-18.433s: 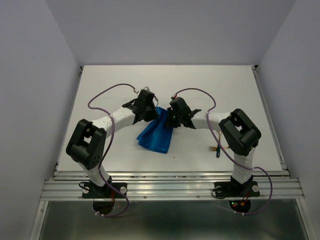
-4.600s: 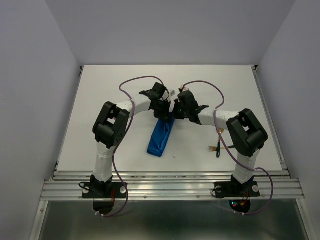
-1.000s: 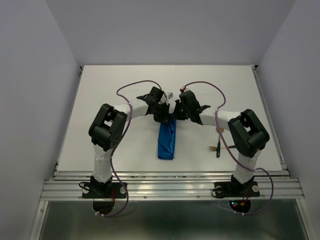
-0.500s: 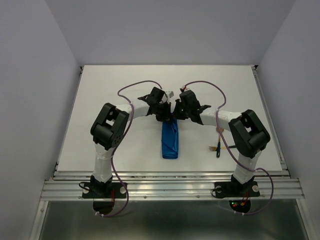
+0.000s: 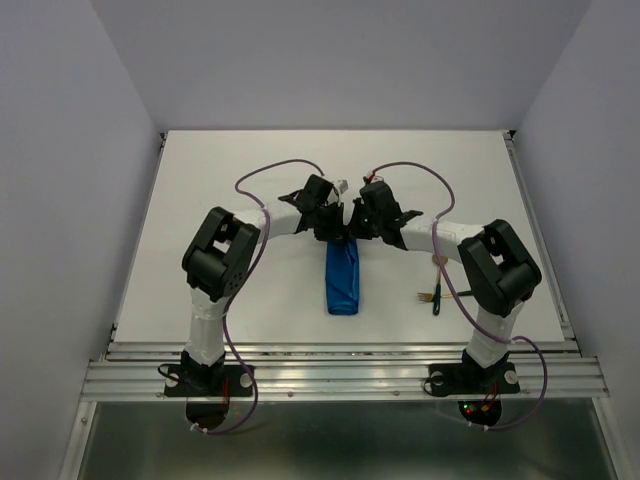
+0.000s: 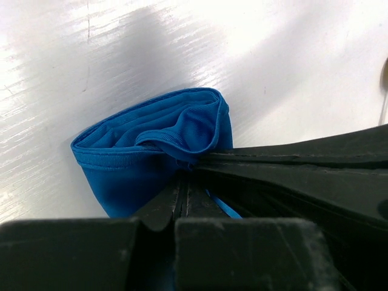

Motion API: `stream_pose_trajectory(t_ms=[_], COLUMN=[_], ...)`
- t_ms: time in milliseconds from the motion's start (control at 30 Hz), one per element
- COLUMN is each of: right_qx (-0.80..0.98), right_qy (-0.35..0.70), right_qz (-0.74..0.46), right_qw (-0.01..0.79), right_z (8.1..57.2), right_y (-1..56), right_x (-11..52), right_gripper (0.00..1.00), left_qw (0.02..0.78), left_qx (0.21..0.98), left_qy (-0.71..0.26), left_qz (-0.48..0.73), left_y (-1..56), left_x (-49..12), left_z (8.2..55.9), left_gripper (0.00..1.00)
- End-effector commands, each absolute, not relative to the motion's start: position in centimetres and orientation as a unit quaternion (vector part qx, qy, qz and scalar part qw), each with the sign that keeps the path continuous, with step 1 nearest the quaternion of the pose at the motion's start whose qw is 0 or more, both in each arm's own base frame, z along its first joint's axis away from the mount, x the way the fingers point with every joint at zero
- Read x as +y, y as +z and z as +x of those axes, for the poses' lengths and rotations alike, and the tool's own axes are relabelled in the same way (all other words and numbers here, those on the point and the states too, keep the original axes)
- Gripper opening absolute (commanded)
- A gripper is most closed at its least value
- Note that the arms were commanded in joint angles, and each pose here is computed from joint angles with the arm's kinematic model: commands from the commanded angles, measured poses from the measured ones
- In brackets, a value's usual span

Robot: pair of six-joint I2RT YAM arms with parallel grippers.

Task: Fold the napkin into a case and place the utensils inside
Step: Stuff the top corner of the smaller-rectangle-folded napkin into the folded napkin.

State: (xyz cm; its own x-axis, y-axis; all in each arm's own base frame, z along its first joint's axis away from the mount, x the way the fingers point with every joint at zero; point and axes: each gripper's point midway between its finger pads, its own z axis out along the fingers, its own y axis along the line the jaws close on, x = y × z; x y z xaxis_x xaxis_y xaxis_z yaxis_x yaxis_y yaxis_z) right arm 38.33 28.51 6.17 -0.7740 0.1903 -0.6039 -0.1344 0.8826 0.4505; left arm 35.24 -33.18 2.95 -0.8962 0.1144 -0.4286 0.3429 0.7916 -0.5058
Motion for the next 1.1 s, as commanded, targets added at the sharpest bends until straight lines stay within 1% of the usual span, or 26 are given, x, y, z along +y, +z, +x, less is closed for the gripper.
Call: stream_pose_trajectory(t_ms=[0,100,167,500,800,933,1067], right_qx=[0.911,0.913,0.911,0.907,0.906,0.906,0.905], right_qy=[0.239,0.224,0.228,0.238,0.242,0.242,0.242], right_qz=[0.019,0.026,0.027,0.027,0.026,0.024,0.023], right_qw=[0.336,0.338,0.343,0.347,0.347,0.348,0.348], right_z=[37.9,38.0,38.1,38.4,38.4,38.4,38.4], right_y=[6.7,6.5,7.0,7.9,8.1,8.2,8.3], right_x=[28.6,28.0,28.1,28.5,28.6,28.6,28.6], right_gripper=[0.01,0.01,0.01,0.01,0.01,0.01,0.01], left_qw=[0.251,0.262,0.257,0.22,0.231,0.227,0.24], left_qx=[0.908,0.899,0.895,0.905,0.913,0.914,0.909], left_qy=[-0.307,-0.32,-0.333,-0.332,-0.307,-0.309,-0.314], left_qz=[0.135,0.143,0.153,0.149,0.135,0.134,0.13], left_y=[6.7,8.5,8.8,6.2,5.9,5.6,6.5], left_x=[-33.4,-33.2,-33.4,-33.1,-31.5,-31.7,-31.7], left_z=[35.9,35.3,34.8,33.4,33.0,33.1,33.5], left_gripper=[0.0,0.0,0.0,0.0,0.0,0.0,0.0])
